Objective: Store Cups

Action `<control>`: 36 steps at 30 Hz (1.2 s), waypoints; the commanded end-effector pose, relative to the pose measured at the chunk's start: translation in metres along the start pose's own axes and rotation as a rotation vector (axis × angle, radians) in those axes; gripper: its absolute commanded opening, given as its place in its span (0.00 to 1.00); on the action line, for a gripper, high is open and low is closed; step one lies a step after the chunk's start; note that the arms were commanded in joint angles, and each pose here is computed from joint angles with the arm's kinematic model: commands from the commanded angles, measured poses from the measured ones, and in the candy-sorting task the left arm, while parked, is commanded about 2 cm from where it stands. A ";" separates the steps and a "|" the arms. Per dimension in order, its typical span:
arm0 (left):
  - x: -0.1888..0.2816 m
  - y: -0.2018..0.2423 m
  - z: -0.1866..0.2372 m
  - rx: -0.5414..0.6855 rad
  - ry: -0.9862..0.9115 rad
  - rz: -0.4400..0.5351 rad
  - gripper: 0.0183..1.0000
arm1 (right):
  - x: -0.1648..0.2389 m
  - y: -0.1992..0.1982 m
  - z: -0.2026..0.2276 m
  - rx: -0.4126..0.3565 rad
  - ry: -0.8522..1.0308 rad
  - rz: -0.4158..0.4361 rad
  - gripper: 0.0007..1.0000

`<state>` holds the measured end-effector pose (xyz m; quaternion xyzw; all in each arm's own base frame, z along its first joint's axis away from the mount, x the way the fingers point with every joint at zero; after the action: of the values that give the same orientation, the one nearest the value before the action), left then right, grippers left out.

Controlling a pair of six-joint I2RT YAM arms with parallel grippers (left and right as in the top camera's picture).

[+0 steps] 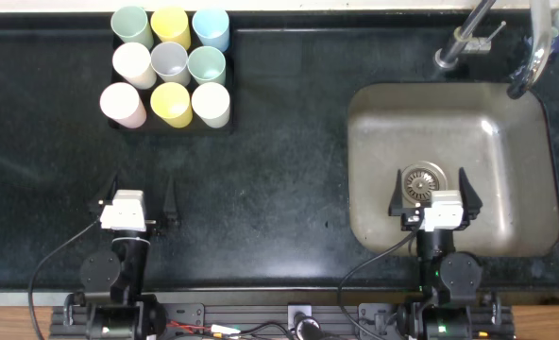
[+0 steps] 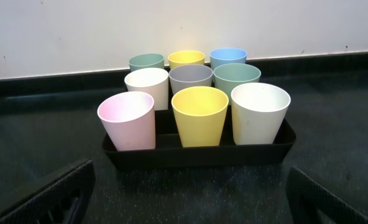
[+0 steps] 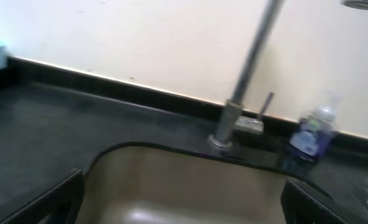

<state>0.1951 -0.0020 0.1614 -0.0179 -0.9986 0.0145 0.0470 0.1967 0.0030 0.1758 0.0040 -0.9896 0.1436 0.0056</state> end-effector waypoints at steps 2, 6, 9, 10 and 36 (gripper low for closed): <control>0.001 0.001 0.000 -0.019 -0.002 -0.006 1.00 | 0.000 0.005 0.002 0.006 -0.008 -0.022 1.00; 0.001 0.001 0.000 -0.019 -0.002 -0.006 1.00 | 0.000 0.005 0.002 0.006 -0.009 -0.022 1.00; 0.001 0.001 0.000 -0.018 -0.002 -0.006 1.00 | 0.000 0.005 0.002 0.006 -0.009 -0.022 1.00; 0.001 0.001 0.000 -0.019 -0.002 -0.006 1.00 | 0.000 0.005 0.002 0.006 -0.009 -0.022 1.00; -0.001 0.000 0.000 -0.021 -0.024 0.001 1.00 | 0.000 0.008 0.001 0.006 -0.015 -0.040 1.00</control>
<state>0.1958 -0.0021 0.1636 -0.0182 -0.9990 0.0140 0.0375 0.1966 0.0063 0.1757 0.0124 -0.9895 0.1439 0.0048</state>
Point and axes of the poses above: each gripper's point midway between its finger pads, its own x axis back along the fingers, its own y axis along the line the jaws close on, z = x × y, the point moved 5 cm from there along x, back along the fingers, and after that the axes turned 5 degrees about x, right-handed, at the moved point
